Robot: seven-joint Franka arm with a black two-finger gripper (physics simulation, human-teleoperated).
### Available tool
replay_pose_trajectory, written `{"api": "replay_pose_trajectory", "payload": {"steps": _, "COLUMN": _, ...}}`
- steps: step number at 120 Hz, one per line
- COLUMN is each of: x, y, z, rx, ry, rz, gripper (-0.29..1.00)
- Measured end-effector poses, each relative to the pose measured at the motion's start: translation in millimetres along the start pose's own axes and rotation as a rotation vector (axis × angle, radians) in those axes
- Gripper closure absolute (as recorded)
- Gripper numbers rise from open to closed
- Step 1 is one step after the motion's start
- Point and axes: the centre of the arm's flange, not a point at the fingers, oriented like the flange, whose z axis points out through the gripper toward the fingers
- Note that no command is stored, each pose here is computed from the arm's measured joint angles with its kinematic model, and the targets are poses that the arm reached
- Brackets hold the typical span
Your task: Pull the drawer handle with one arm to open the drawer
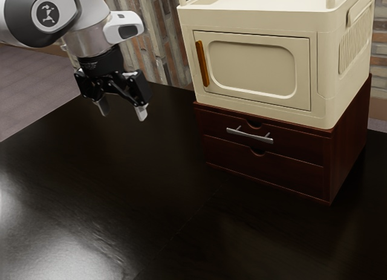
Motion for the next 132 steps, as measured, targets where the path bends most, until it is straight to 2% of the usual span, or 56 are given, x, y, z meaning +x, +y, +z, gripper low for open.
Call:
{"api": "replay_pose_trajectory", "payload": {"steps": 31, "x": -2, "y": 6, "z": -2, "rx": -0.002, "ry": 0.004, "rz": 0.006, "gripper": 0.0}}
{"api": "replay_pose_trajectory", "payload": {"steps": 43, "x": -15, "y": 2, "z": -68, "rx": -0.017, "ry": 0.122, "rz": 0.001, "gripper": 0.0}}
{"api": "replay_pose_trajectory", "payload": {"steps": 56, "x": -29, "y": 7, "z": -104, "rx": -0.038, "ry": 0.173, "rz": -0.003, "gripper": 0.0}}
{"api": "replay_pose_trajectory", "payload": {"steps": 69, "x": -28, "y": 22, "z": -102, "rx": -0.085, "ry": 0.151, "rz": -0.068, "gripper": 0.0}}
{"api": "replay_pose_trajectory", "payload": {"steps": 88, "x": -28, "y": 39, "z": -97, "rx": -0.123, "ry": 0.114, "rz": -0.289, "gripper": 0.0}}
{"api": "replay_pose_trajectory", "payload": {"steps": 109, "x": -26, "y": 61, "z": -88, "rx": -0.14, "ry": 0.077, "rz": -0.508, "gripper": 0.0}}
{"api": "replay_pose_trajectory", "payload": {"steps": 132, "x": -13, "y": 83, "z": -61, "rx": -0.125, "ry": 0.015, "rz": -0.687, "gripper": 0.0}}
